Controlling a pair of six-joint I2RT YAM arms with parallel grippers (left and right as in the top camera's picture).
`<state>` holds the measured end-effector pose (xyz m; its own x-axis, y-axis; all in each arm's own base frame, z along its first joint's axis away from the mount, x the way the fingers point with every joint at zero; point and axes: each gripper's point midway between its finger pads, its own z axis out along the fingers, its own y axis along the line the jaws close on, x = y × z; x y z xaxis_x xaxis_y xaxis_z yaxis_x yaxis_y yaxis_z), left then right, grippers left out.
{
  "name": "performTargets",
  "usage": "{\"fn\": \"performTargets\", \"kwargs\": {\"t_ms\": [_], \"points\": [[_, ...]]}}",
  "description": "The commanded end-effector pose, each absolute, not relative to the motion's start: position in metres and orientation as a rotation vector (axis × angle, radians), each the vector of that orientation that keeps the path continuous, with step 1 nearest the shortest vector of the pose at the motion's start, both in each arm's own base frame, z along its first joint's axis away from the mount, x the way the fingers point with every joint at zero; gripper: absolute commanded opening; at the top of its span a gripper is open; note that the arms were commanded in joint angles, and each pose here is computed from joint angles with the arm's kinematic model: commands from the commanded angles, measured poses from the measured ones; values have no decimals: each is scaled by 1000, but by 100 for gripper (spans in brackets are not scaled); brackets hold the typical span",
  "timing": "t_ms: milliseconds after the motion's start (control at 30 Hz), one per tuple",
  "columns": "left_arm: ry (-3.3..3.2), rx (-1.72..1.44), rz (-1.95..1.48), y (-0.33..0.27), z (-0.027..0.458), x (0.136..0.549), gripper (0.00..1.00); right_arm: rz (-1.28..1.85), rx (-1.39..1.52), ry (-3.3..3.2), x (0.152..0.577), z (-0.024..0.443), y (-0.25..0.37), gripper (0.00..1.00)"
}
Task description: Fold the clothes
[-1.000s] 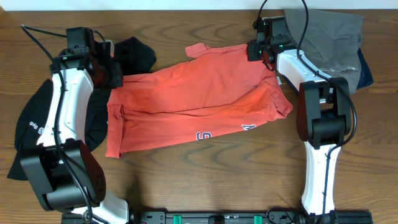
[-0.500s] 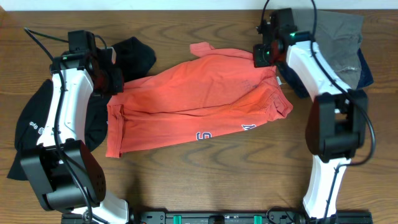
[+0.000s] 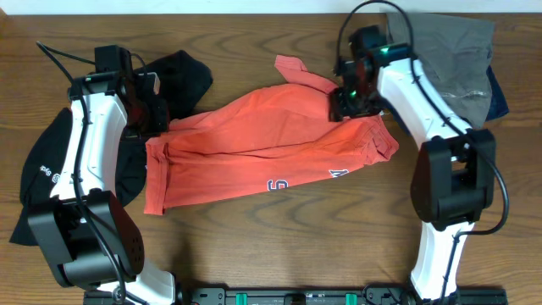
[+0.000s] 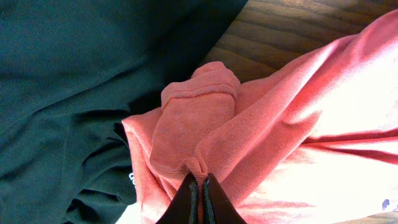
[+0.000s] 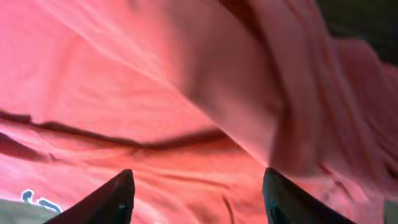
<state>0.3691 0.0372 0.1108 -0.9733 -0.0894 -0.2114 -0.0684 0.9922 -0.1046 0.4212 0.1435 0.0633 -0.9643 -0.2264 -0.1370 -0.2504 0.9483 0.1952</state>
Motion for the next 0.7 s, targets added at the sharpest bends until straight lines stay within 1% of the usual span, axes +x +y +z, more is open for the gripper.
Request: {"fn": "performTargets", "kwargs": {"t_ms": [0, 100, 200, 300, 400, 667], "points": [[2903, -114, -121, 40, 118, 371, 6, 331, -393, 2914, 437, 74, 147, 65], [2903, -114, -121, 40, 118, 371, 6, 338, -375, 2758, 475, 100, 151, 63], [2900, -114, -121, 40, 118, 372, 6, 340, -370, 2575, 514, 123, 158, 58], [2894, -113, -119, 40, 118, 374, 6, 347, -377, 2451, 541, 131, 169, 56], [2885, -113, -118, 41, 119, 376, 6, 358, -400, 2380, 559, 122, 185, 56], [2878, -111, -116, 41, 119, 377, 6, 390, -467, 2308, 582, 63, 229, 57]]}}
